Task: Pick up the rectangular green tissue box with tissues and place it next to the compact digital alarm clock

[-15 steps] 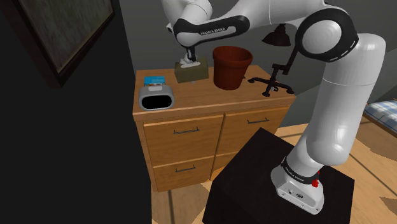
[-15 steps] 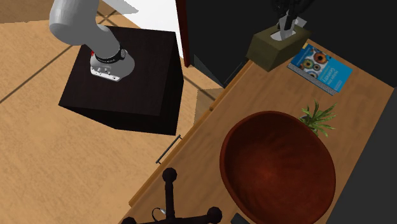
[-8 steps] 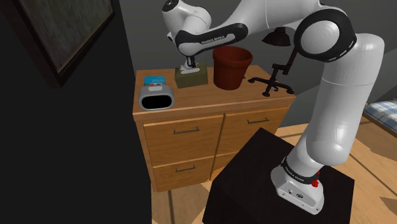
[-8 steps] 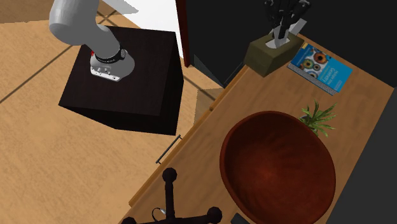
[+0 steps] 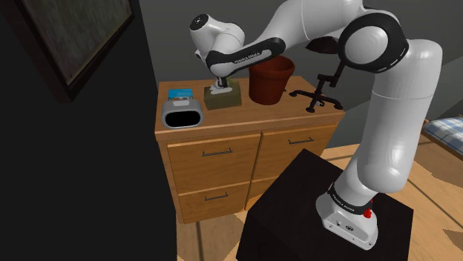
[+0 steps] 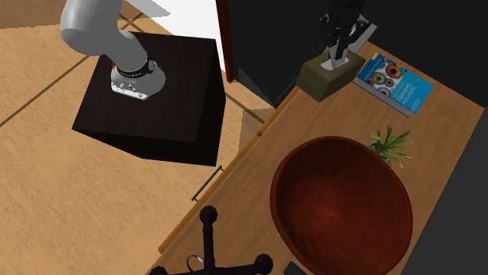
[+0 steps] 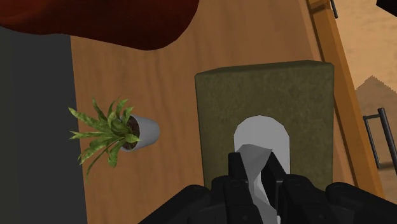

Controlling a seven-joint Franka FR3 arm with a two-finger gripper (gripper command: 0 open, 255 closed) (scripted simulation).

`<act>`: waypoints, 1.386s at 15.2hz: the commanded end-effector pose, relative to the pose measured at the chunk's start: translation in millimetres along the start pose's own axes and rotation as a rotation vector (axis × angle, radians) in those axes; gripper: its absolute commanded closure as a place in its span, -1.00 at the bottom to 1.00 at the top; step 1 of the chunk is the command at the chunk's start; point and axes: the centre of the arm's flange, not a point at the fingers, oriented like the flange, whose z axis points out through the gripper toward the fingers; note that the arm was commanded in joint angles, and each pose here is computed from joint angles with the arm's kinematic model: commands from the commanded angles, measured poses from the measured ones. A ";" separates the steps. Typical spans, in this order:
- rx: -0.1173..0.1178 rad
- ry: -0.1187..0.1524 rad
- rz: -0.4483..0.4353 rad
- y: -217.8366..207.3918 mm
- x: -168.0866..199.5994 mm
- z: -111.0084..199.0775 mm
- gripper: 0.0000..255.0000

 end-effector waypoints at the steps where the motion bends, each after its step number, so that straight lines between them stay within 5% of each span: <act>1: 0.000 0.000 0.000 -4.1 1.6 7.9 1.00; 16: 0.000 0.000 0.000 -41.7 23.5 74.1 1.00; 21: 0.000 0.000 0.000 -42.5 23.9 75.5 1.00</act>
